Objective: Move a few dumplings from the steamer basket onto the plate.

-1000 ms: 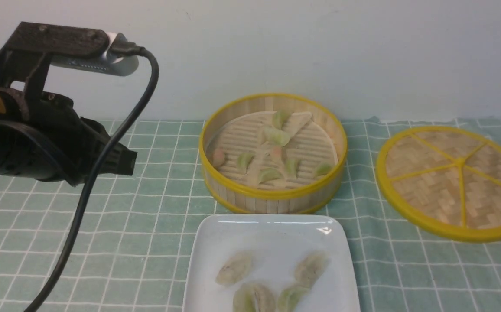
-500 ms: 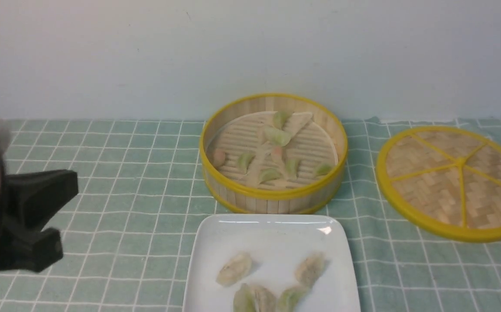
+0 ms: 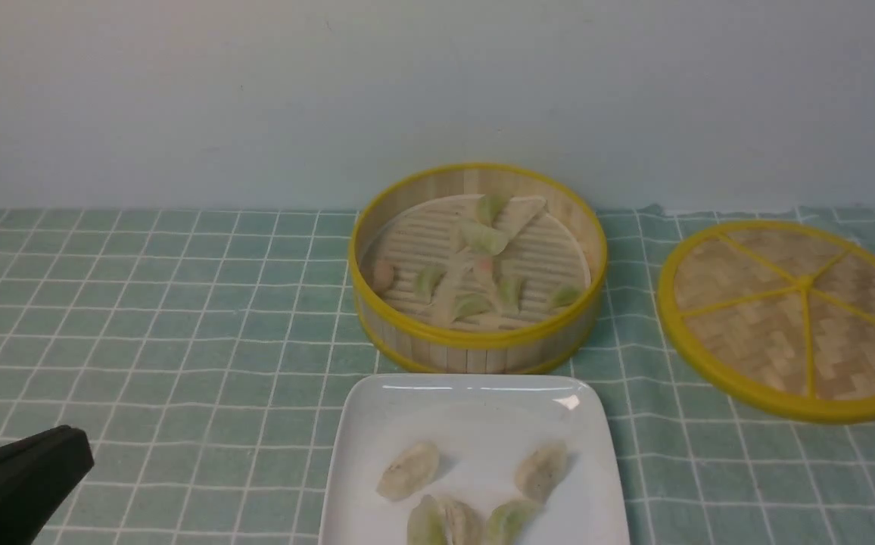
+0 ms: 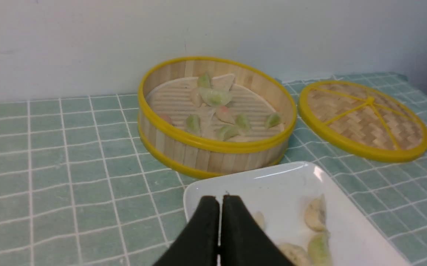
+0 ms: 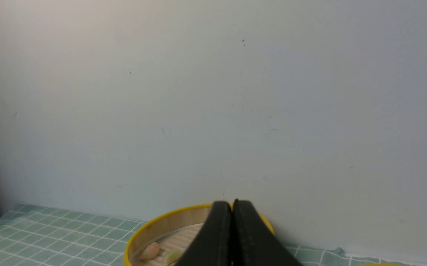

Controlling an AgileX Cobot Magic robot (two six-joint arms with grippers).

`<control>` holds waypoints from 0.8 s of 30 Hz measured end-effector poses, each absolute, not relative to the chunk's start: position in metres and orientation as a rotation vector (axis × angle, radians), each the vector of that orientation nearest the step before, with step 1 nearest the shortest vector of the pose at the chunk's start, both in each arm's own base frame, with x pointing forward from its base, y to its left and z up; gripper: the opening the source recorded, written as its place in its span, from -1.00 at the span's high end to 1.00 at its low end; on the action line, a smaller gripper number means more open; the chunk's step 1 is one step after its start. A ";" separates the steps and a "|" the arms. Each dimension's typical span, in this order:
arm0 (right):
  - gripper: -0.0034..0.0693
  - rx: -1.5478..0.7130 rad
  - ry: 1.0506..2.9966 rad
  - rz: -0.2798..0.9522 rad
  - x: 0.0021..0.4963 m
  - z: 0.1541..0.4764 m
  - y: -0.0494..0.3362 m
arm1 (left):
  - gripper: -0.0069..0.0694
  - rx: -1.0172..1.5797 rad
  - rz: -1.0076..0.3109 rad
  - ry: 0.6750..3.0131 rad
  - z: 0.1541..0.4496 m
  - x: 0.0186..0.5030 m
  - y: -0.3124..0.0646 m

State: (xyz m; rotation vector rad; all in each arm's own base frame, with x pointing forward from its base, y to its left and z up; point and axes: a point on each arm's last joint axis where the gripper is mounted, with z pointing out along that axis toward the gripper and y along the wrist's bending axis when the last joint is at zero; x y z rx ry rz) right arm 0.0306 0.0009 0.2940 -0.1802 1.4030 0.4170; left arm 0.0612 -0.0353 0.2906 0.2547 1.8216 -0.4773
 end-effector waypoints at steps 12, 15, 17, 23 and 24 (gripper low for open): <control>0.94 -0.181 1.402 0.417 0.031 0.294 0.001 | 0.84 0.258 -0.113 1.685 0.256 0.059 -0.015; 0.94 -0.181 1.402 0.416 0.031 0.294 0.001 | 0.84 0.166 -0.032 1.696 0.221 0.057 -0.008; 0.94 -0.181 1.402 0.416 0.031 0.294 0.001 | 0.84 0.137 -0.001 1.724 0.196 0.055 -0.005; 0.94 -0.181 1.401 0.417 0.031 0.294 0.001 | 0.84 0.135 0.007 1.810 0.176 0.054 -0.005; 0.94 -0.181 1.401 0.417 0.031 0.294 0.001 | 0.84 0.137 0.005 1.825 0.174 0.054 -0.005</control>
